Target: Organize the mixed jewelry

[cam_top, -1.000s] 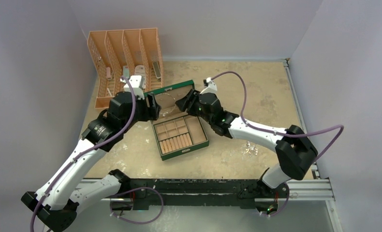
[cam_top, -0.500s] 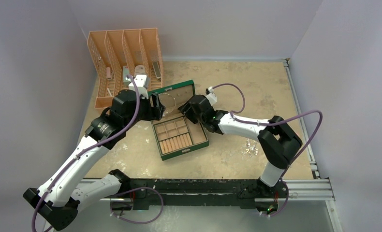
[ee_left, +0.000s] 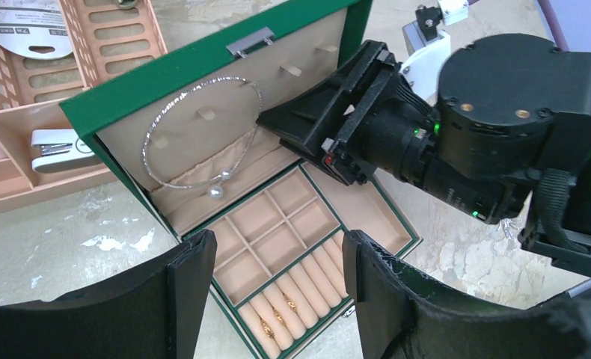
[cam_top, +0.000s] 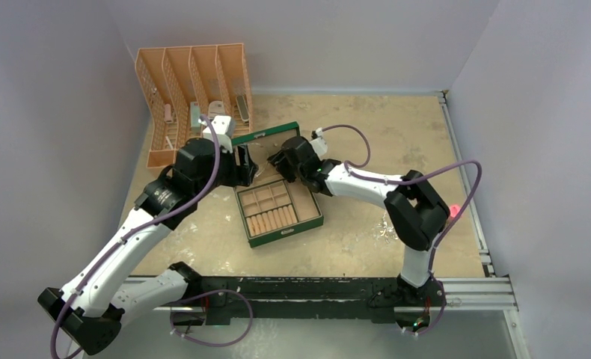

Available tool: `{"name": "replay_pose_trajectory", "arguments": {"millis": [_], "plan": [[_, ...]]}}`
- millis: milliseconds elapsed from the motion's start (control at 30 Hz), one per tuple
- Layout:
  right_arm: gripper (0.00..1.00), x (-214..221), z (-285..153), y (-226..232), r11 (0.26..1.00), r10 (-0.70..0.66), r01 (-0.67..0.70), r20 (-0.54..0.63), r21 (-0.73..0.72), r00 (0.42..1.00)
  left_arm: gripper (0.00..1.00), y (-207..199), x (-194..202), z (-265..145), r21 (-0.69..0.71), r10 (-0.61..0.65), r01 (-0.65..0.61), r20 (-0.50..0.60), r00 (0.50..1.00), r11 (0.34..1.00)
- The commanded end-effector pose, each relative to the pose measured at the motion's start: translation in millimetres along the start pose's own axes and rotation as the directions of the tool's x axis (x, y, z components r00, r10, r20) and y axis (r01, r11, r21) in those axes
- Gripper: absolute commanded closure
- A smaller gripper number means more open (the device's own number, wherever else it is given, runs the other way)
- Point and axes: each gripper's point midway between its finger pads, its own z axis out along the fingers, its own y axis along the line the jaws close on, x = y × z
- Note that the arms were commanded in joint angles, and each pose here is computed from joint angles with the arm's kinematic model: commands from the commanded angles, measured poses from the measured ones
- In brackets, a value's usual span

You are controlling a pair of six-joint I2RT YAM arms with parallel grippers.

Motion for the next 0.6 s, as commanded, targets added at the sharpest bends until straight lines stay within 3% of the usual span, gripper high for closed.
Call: {"name": "replay_pose_trajectory", "arguments": {"millis": [0,233,567], "plan": [[0.54,-7.0,10.0,-4.3,0.996,0.05,-0.053,0.035,0.077,0.998,0.37,-6.1,-9.2,2.7,0.032,0.008,-0.009,0.034,0.999,0.999],[0.55,-0.7,15.4,-13.6,0.993,0.058,-0.059,0.017,0.103,0.998,0.37,-8.5,-8.8,2.4,0.044,0.004,-0.005,0.031,1.0,0.999],[0.54,-12.3,0.5,1.2,0.996,0.081,-0.081,0.019,0.028,0.997,0.37,-11.2,-6.4,4.5,0.057,0.0,-0.001,0.018,1.0,0.998]]}}
